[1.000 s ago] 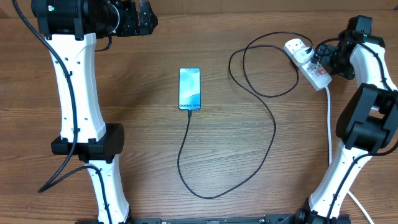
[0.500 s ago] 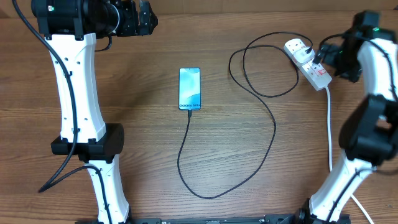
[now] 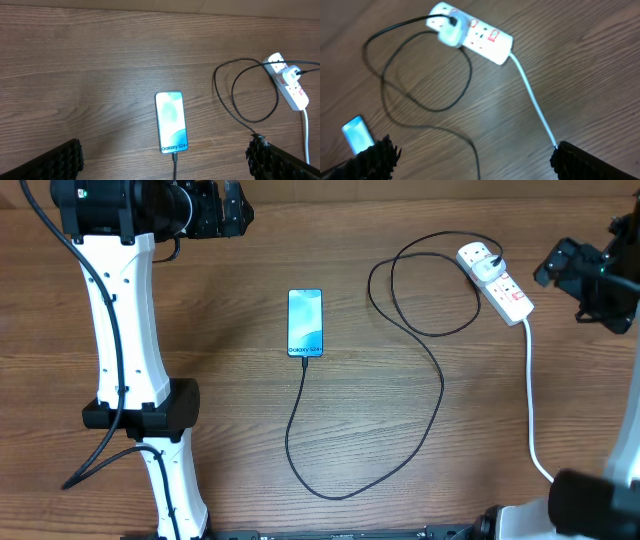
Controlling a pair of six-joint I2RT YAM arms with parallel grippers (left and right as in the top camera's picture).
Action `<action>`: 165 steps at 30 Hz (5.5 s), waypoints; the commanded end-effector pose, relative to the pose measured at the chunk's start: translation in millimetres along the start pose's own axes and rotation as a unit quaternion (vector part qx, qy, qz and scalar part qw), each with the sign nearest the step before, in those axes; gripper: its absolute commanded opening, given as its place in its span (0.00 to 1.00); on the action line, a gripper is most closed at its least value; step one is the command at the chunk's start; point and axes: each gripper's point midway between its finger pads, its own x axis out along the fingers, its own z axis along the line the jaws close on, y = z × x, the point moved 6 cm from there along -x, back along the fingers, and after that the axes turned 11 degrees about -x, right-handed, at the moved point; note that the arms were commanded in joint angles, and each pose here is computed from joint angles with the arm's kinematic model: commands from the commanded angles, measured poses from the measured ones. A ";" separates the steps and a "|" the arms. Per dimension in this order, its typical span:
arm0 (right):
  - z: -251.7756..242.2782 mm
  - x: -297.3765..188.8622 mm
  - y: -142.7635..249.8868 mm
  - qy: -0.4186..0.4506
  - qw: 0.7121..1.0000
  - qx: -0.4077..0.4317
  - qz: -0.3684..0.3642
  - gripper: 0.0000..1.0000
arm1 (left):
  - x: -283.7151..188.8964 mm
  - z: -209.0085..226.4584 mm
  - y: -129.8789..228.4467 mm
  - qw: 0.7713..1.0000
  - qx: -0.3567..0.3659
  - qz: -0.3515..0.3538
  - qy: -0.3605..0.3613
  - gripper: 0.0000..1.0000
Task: Plug charger to phone and switch on socket
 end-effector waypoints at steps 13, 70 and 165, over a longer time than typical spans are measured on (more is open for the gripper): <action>25.3 -87.0 112.0 -0.069 0.992 -0.057 -0.084 1.00 | 3.0 -1.8 1.1 1.000 -0.005 0.003 -0.001 1.00; 15.1 -62.3 211.2 -0.144 0.955 -0.109 -0.236 1.00 | 3.0 -1.8 1.1 1.000 -0.005 0.003 -0.002 1.00; 5.2 89.6 216.7 -0.067 0.819 -0.240 -0.517 1.00 | 3.0 -1.8 1.1 1.000 -0.005 0.003 -0.002 1.00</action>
